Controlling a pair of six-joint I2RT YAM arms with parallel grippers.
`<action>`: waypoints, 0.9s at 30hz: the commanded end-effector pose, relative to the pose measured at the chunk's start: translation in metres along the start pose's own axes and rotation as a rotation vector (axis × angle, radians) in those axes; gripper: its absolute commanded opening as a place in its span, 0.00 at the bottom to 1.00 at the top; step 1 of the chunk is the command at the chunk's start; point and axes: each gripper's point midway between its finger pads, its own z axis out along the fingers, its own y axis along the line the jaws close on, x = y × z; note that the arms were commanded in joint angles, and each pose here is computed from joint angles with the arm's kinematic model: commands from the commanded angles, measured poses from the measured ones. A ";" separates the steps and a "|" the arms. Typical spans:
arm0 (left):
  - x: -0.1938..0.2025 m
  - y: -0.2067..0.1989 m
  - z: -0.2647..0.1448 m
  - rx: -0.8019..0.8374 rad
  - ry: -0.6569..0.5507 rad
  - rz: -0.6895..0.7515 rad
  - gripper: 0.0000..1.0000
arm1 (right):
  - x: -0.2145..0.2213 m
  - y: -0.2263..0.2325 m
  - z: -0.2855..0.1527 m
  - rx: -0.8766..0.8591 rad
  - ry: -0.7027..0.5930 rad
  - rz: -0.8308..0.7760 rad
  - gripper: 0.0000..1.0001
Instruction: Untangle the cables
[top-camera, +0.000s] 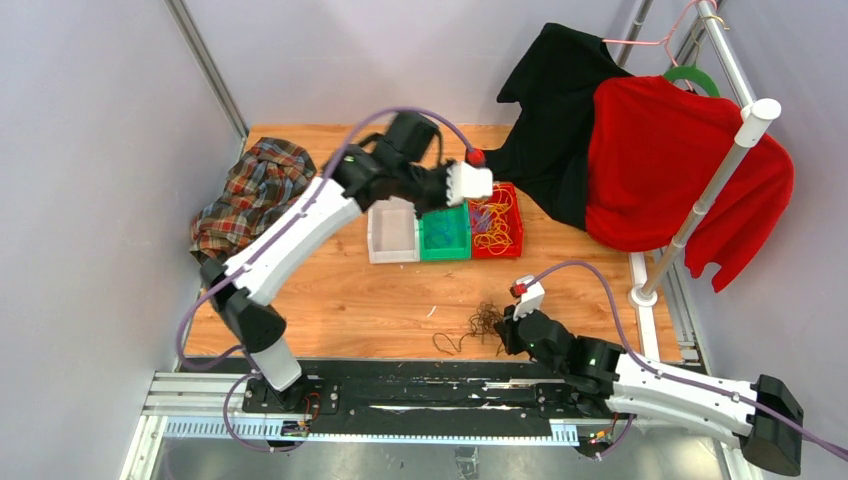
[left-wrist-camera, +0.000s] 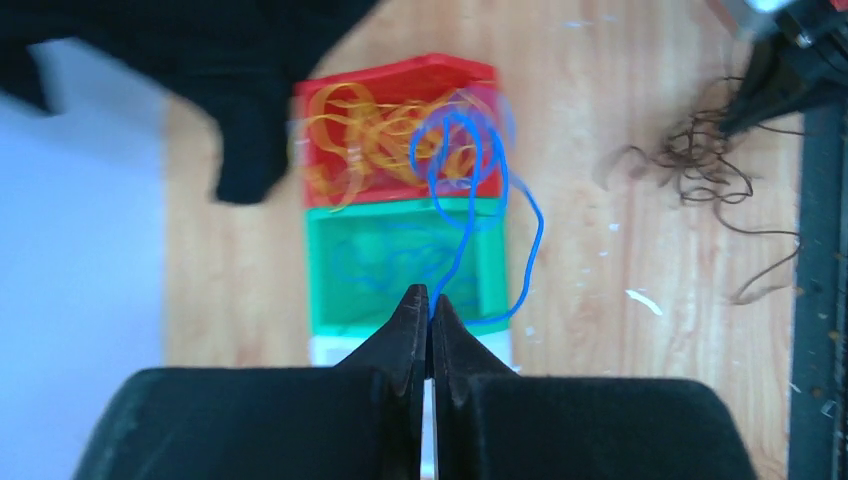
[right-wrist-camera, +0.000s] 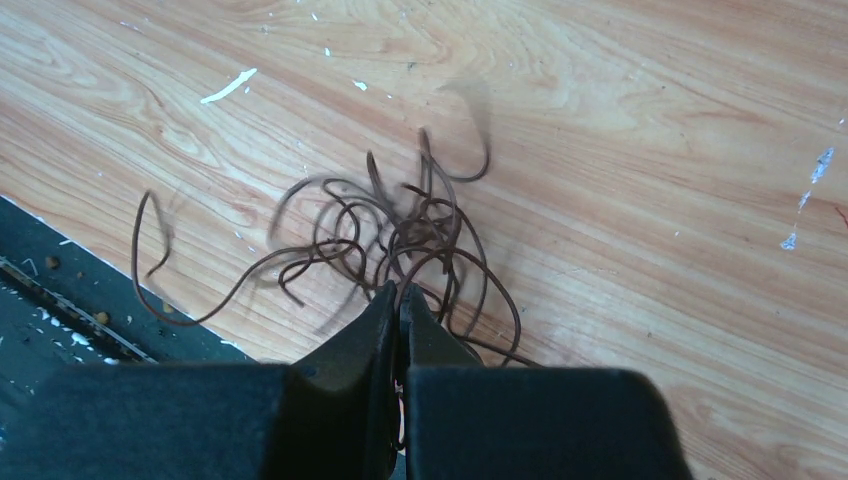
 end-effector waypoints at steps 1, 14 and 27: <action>-0.018 0.027 -0.073 -0.191 -0.017 -0.033 0.00 | -0.019 0.018 0.001 -0.043 -0.033 -0.012 0.01; -0.034 0.037 -0.130 -0.356 -0.032 0.033 0.00 | -0.027 0.041 0.010 -0.100 -0.007 -0.002 0.01; 0.113 0.079 0.021 -0.391 0.334 -0.084 0.00 | -0.051 0.025 -0.005 -0.060 -0.133 0.050 0.01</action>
